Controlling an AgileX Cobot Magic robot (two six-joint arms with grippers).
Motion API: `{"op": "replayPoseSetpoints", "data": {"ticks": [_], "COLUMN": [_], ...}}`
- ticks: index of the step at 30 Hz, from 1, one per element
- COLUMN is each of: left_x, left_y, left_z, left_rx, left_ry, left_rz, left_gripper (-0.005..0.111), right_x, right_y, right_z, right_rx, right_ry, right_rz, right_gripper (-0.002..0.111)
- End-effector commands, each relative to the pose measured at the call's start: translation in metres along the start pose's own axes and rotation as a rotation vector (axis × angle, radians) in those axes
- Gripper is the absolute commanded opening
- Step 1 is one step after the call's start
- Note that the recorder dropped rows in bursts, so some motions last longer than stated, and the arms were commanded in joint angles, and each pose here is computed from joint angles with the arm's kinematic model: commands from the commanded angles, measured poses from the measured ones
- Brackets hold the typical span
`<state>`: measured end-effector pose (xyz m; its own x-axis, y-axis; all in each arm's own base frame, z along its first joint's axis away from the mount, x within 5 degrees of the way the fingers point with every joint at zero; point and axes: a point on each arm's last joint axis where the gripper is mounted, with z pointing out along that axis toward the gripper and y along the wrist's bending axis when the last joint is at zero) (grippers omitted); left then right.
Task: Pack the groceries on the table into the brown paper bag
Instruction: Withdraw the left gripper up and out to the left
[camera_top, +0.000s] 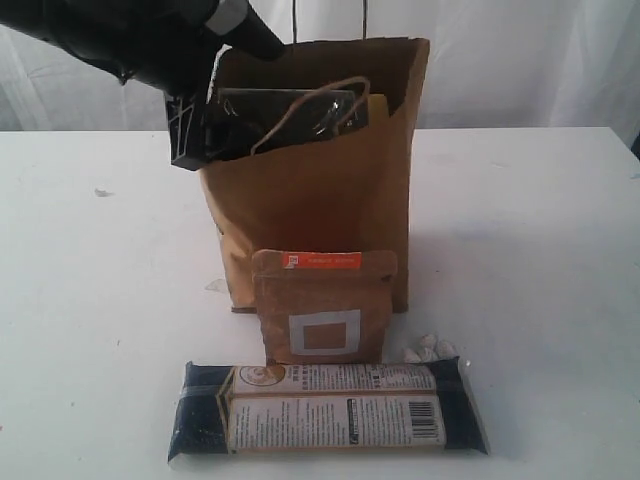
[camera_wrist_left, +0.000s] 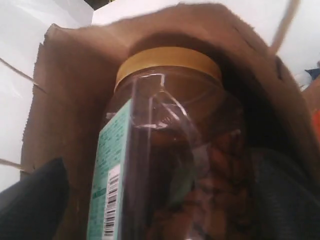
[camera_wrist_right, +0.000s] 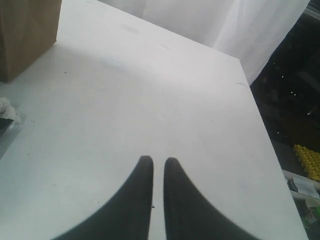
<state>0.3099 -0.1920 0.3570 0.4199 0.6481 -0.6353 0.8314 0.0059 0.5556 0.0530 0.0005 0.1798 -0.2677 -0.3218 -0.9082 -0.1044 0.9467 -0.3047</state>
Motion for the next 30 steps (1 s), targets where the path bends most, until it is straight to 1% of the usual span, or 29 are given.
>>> {"op": "replayPoseSetpoints", "data": {"ticks": [1,10,16,17,19,21,26,30], "left_x": [0.001,0.001,0.001,0.0,-0.002,-0.006,-0.021,-0.034], "left_y": [-0.001,0.001,0.0,0.001,0.002,0.007,0.019,0.022], "left_z": [0.001,0.001,0.001,0.0,-0.003,-0.01,-0.036,-0.056], "left_rx": [0.013,-0.008,-0.004,-0.008,-0.025,-0.092,-0.286,-0.368], "left_ry": [0.014,0.019,0.018,0.017,0.019,0.025,0.035,0.011], "left_rz": [0.024,0.025,0.025,0.029,0.076,0.114,0.133,0.14], "left_gripper": [0.105,0.105,0.105,0.105,0.105,0.105,0.105,0.105], "right_x": [0.0,0.0,0.0,0.0,0.0,0.0,0.0,0.0], "right_y": [0.0,0.0,0.0,0.0,0.0,0.0,0.0,0.0], "right_z": [0.0,0.0,0.0,0.0,0.0,0.0,0.0,0.0], "right_rx": [-0.001,-0.001,-0.002,-0.002,-0.002,-0.002,-0.002,-0.002], "right_ry": [-0.007,-0.007,-0.007,-0.007,-0.007,-0.007,-0.007,-0.007], "right_rz": [0.002,0.002,0.004,0.004,0.004,0.004,0.004,0.004], "right_gripper": [0.008,0.008,0.008,0.008,0.008,0.008,0.008,0.008]}}
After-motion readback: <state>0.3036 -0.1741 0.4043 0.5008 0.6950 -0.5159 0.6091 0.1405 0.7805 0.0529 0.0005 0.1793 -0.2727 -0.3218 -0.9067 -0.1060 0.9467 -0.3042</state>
